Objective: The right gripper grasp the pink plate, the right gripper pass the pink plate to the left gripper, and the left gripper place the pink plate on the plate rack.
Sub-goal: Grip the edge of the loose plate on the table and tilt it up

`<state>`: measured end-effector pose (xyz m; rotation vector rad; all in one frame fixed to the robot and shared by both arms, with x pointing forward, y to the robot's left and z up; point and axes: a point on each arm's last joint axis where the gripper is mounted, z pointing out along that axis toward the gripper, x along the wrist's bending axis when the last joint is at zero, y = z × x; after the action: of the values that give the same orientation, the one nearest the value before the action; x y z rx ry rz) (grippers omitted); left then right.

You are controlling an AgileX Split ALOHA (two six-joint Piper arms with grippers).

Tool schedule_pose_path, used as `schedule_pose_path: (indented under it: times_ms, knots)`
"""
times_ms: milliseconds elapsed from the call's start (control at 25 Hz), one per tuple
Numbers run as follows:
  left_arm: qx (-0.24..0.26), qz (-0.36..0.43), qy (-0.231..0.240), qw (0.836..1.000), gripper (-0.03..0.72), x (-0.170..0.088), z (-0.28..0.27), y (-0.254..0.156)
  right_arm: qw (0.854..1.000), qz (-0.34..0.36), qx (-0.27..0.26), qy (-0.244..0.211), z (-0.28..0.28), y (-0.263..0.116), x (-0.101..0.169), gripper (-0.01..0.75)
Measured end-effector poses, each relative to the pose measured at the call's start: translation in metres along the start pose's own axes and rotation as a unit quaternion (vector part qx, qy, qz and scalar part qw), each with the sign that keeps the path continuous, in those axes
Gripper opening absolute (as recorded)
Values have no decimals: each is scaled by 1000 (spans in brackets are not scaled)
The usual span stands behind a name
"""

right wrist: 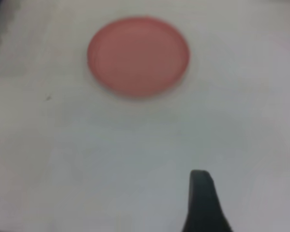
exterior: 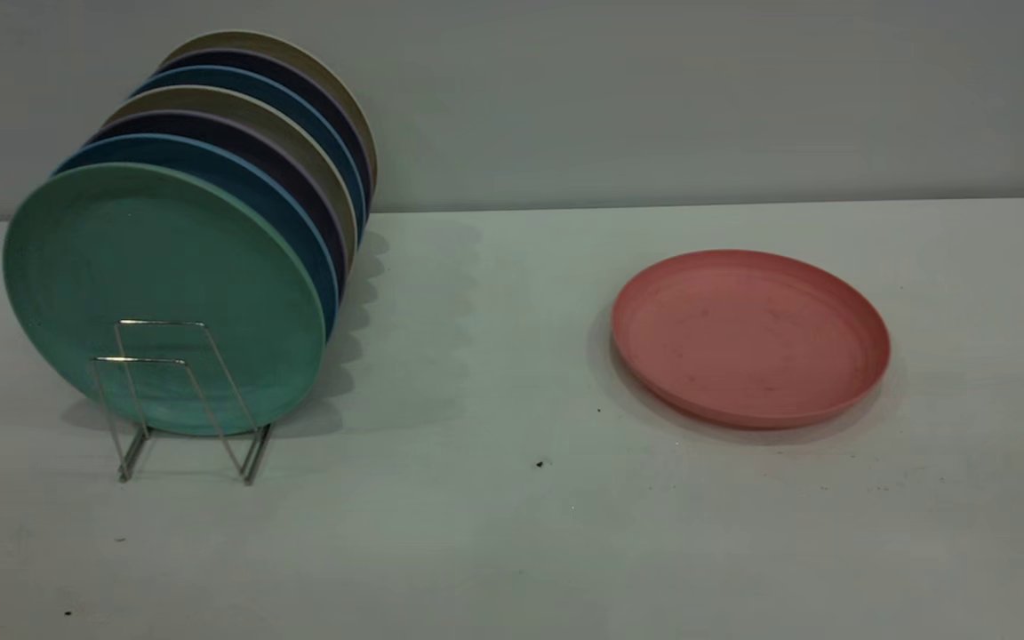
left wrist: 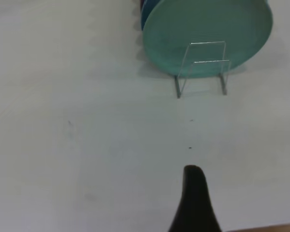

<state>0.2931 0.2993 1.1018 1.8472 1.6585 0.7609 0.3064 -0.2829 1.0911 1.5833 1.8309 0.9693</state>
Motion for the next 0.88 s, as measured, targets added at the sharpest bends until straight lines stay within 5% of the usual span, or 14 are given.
schedule_pose_path:
  times_ms: [360,880]
  knots:
    - [85,10,-63,994,591,2,79,85,996,8,69,64,108,42,2,513]
    - [117,12,-256,960,591,-33,174,110,973,51,202,103,263,41,-5,513]
